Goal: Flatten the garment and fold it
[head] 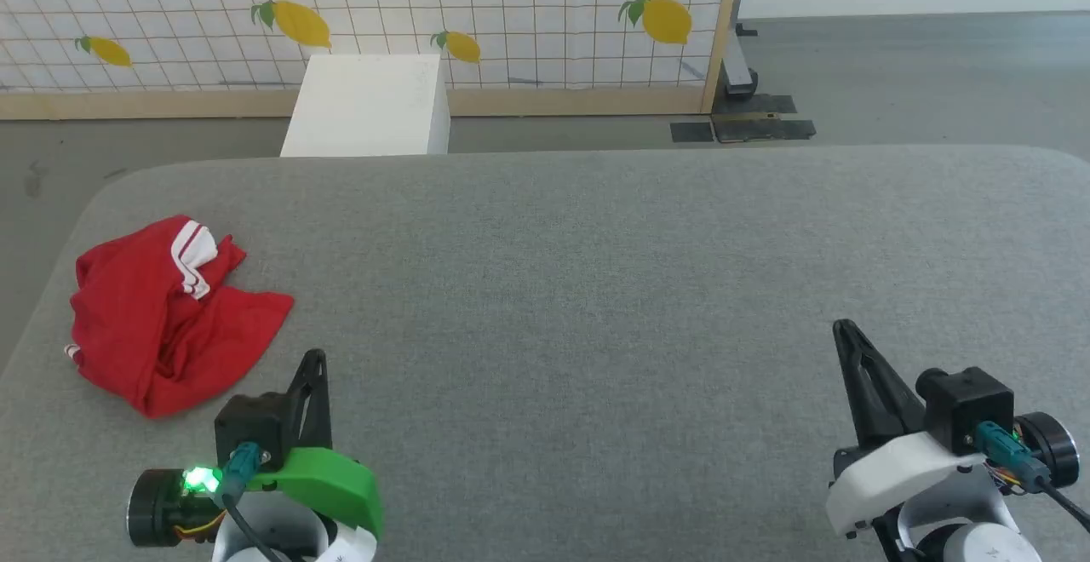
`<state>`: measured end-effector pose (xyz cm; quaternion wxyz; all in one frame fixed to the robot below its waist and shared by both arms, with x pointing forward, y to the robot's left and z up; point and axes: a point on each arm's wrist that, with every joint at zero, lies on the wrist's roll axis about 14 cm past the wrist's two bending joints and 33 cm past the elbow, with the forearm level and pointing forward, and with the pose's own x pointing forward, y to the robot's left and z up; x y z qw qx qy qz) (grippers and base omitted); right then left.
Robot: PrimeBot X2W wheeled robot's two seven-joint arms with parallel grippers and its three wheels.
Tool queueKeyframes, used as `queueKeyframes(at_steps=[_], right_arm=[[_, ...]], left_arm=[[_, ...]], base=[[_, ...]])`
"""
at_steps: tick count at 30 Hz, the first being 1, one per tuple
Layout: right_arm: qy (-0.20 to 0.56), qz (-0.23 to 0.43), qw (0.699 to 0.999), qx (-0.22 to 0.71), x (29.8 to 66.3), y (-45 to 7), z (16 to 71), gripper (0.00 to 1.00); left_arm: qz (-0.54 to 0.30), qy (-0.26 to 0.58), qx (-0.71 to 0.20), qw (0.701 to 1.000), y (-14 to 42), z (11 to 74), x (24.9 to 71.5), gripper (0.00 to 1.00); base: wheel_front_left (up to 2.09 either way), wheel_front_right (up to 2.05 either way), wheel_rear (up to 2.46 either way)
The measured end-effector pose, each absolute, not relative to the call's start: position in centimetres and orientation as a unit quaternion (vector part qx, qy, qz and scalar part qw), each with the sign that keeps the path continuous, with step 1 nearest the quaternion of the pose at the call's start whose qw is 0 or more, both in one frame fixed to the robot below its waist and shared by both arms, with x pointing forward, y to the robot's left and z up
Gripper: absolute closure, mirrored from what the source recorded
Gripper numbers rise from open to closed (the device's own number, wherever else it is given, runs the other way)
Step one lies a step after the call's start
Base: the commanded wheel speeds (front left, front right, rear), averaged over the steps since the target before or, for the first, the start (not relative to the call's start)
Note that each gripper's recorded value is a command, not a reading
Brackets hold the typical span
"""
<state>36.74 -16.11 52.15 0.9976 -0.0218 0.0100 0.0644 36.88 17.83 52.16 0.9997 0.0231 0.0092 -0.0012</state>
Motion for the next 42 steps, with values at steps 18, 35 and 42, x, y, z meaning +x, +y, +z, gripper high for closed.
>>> queueKeyframes(at_steps=[18,35,42], right_arm=[[0.010,0.064,0.998,-0.022,36.74,-16.11,52.15,1.00],[0.010,0.065,0.998,-0.022,36.74,-16.11,52.15,1.00],[0.010,0.065,0.998,-0.022,36.74,-16.11,52.15,1.00]], left_arm=[[-0.001,0.009,0.023,1.000,17.83,52.16,36.88,1.00],[-0.001,0.009,0.023,1.000,17.83,52.16,36.89,1.00],[-0.001,0.009,0.023,1.000,17.83,52.16,36.89,1.00]], base=[[0.00,0.00,0.00],[0.00,0.00,0.00],[0.00,0.00,0.00]])
